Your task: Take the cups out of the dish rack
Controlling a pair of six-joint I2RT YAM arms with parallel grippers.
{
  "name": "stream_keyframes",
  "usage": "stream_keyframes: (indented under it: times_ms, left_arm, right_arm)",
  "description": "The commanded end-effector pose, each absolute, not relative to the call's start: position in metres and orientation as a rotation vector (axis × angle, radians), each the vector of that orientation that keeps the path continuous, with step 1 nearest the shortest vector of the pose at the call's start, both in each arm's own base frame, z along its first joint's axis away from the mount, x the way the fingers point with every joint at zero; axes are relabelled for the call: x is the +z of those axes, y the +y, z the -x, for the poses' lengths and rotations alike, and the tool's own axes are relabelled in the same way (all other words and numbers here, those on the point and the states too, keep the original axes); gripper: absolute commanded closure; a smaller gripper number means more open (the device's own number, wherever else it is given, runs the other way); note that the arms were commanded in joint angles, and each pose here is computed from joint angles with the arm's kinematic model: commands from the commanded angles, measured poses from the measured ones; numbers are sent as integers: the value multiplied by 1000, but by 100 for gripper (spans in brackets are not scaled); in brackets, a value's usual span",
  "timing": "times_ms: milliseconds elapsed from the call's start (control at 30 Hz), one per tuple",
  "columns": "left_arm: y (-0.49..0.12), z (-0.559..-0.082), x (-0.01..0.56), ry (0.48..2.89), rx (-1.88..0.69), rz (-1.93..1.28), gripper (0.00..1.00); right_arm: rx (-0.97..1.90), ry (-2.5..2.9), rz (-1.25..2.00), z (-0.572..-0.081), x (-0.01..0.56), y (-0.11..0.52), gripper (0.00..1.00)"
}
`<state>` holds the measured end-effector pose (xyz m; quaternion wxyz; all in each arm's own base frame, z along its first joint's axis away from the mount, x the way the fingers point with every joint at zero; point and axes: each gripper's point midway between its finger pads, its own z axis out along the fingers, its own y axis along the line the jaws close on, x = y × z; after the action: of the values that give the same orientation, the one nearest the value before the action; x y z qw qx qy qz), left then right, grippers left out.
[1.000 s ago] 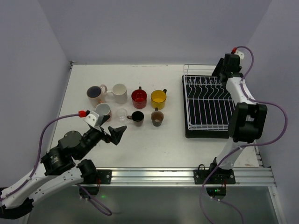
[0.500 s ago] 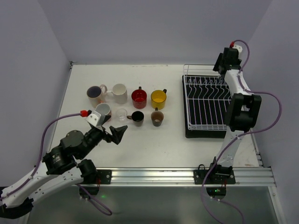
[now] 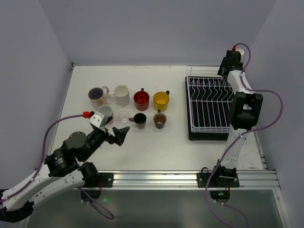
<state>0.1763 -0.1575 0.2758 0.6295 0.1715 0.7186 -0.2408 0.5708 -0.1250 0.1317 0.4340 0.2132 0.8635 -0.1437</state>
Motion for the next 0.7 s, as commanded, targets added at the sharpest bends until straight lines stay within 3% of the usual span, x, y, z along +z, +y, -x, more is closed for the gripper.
stream_keyframes:
  times_ms: [0,167,300,467,667]
  left_arm:
    - [-157,-183,285,1608,-530,-372,0]
    - [-156,-187,285,1612,-525,-370,0]
    - [-155,-188,285,1613,-523,-365,0]
    - [-154,-189,286,1610,-520,-359,0]
    - [-158,-191,284,1618,-530,-377,0]
  right_arm:
    - [-356,2110,-507,-582,153,-127,40]
    - [-368,2108,-521,-587,156,-131,41]
    - [-371,2111,-544,-583,154,-133,69]
    - [-347,2031,-550,-579,182,-131,79]
    - [-269,1902,-547,-568,240,-122,84]
